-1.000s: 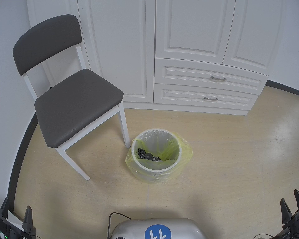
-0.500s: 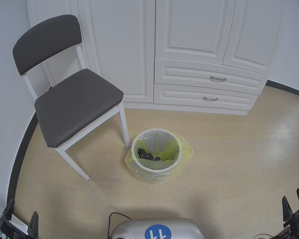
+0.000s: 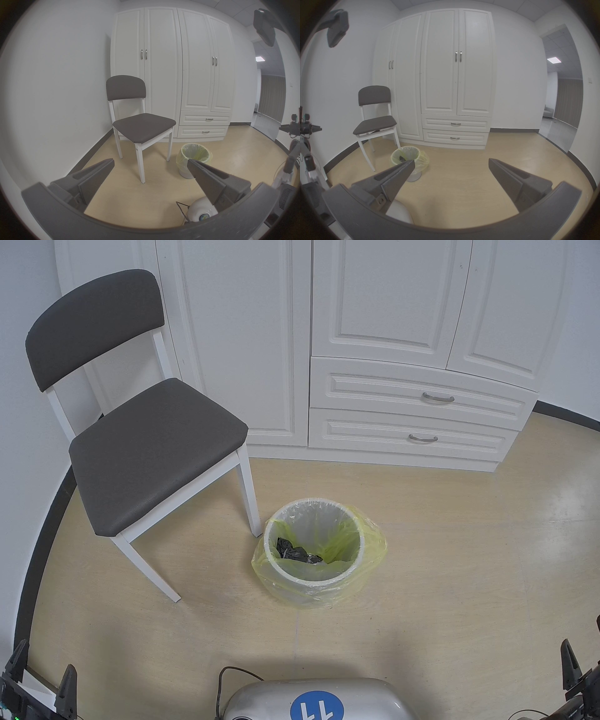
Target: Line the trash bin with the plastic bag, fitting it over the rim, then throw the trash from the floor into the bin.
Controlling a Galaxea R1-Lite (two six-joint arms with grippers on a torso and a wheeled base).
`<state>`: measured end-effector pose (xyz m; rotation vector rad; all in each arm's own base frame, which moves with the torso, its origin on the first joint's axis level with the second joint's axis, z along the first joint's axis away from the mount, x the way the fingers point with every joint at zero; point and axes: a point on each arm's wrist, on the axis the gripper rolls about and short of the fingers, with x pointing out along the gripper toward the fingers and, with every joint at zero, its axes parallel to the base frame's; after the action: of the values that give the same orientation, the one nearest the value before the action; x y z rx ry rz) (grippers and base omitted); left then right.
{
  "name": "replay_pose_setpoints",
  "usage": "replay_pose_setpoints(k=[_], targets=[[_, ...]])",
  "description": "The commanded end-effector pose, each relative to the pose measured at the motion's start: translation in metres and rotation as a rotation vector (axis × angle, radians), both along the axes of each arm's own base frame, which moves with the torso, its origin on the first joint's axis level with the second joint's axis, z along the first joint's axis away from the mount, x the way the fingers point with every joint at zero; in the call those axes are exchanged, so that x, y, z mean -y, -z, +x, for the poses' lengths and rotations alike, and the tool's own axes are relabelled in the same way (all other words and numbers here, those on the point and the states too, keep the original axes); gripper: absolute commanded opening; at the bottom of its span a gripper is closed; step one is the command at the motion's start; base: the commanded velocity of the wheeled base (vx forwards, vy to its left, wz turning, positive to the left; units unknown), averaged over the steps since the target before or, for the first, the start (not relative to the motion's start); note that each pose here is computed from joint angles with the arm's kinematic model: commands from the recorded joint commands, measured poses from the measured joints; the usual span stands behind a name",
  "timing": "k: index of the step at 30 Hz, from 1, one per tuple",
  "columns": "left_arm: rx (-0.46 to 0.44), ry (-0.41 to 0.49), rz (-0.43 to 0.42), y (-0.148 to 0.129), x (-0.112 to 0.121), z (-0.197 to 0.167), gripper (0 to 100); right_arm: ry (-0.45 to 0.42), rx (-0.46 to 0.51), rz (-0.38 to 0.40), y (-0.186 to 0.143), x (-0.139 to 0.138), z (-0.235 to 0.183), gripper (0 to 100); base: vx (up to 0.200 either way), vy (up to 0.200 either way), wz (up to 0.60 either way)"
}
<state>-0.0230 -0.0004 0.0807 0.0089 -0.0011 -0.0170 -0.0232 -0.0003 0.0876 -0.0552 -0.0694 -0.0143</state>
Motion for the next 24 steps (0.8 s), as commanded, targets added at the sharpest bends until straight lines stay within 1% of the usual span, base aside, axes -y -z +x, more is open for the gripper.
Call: replay_pose_setpoints(k=[1, 3, 5, 6, 8, 10, 13, 15, 17, 19, 20, 21, 22, 24], targets=[[-0.003, 0.0, 0.002, 0.0053, 0.0, 0.0002, 100, -0.034, -0.004, -0.019, 0.0051, -0.0008, 0.0003, 100, 0.0, 0.0, 0.0], [-0.003, 0.0, 0.0, 0.0053, 0.0, 0.0002, 100, -0.044, -0.003, -0.035, 0.0051, -0.001, 0.0003, 100, 0.0, 0.0, 0.0], [-0.003, 0.0, 0.002, 0.0053, 0.0, 0.0002, 100, -0.053, -0.003, -0.075, 0.0051, -0.0013, 0.0003, 100, 0.0, 0.0, 0.0], [-0.003, 0.0, 0.002, 0.0053, 0.0, 0.0002, 100, -0.054, -0.002, -0.083, 0.0051, -0.0013, 0.0003, 100, 0.0, 0.0, 0.0], [-0.003, 0.0, 0.002, 0.0053, 0.0, 0.0002, 100, -0.069, -0.013, -0.079, 0.0062, -0.0016, 0.0004, 100, 0.0, 0.0, 0.0], [-0.003, 0.0, 0.002, 0.0053, 0.0, 0.0002, 100, -0.095, -0.011, -0.101, 0.0062, -0.0023, 0.0003, 100, 0.0, 0.0, 0.0], [-0.003, 0.0, 0.0, 0.0053, 0.0, 0.0002, 100, -0.094, -0.011, -0.102, 0.0062, -0.0022, 0.0003, 100, 0.0, 0.0, 0.0], [-0.003, 0.0, -0.001, 0.0053, 0.0, 0.0002, 100, -0.091, -0.011, -0.093, 0.0062, -0.0022, 0.0003, 100, 0.0, 0.0, 0.0], [-0.003, 0.0, -0.003, 0.0053, 0.0, 0.0002, 100, -0.062, -0.015, -0.06, 0.0064, -0.0014, 0.0004, 100, 0.0, 0.0, 0.0], [-0.003, 0.0, -0.004, 0.0053, 0.0, 0.0002, 100, -0.037, -0.024, 0.003, 0.0072, -0.0008, 0.0004, 100, 0.0, 0.0, 0.0], [-0.003, 0.0, -0.004, 0.0053, 0.0, 0.0002, 100, -0.028, -0.053, 0.032, 0.01, -0.0006, 0.0007, 100, 0.0, 0.0, 0.0], [-0.003, 0.0, -0.004, 0.0053, 0.0, 0.0002, 100, -0.026, -0.058, 0.033, 0.0104, -0.0005, 0.0007, 100, 0.0, 0.0, 0.0], [-0.003, 0.0, -0.004, 0.0053, 0.0, 0.0002, 100, -0.017, -0.096, 0.057, 0.0128, -0.0003, -0.0001, 100, 0.0, 0.0, 0.0], [-0.003, 0.001, -0.003, 0.0053, 0.0, 0.0002, 100, -0.017, -0.089, 0.06, 0.0116, -0.0003, -0.0003, 100, 0.0, 0.0, 0.0]])
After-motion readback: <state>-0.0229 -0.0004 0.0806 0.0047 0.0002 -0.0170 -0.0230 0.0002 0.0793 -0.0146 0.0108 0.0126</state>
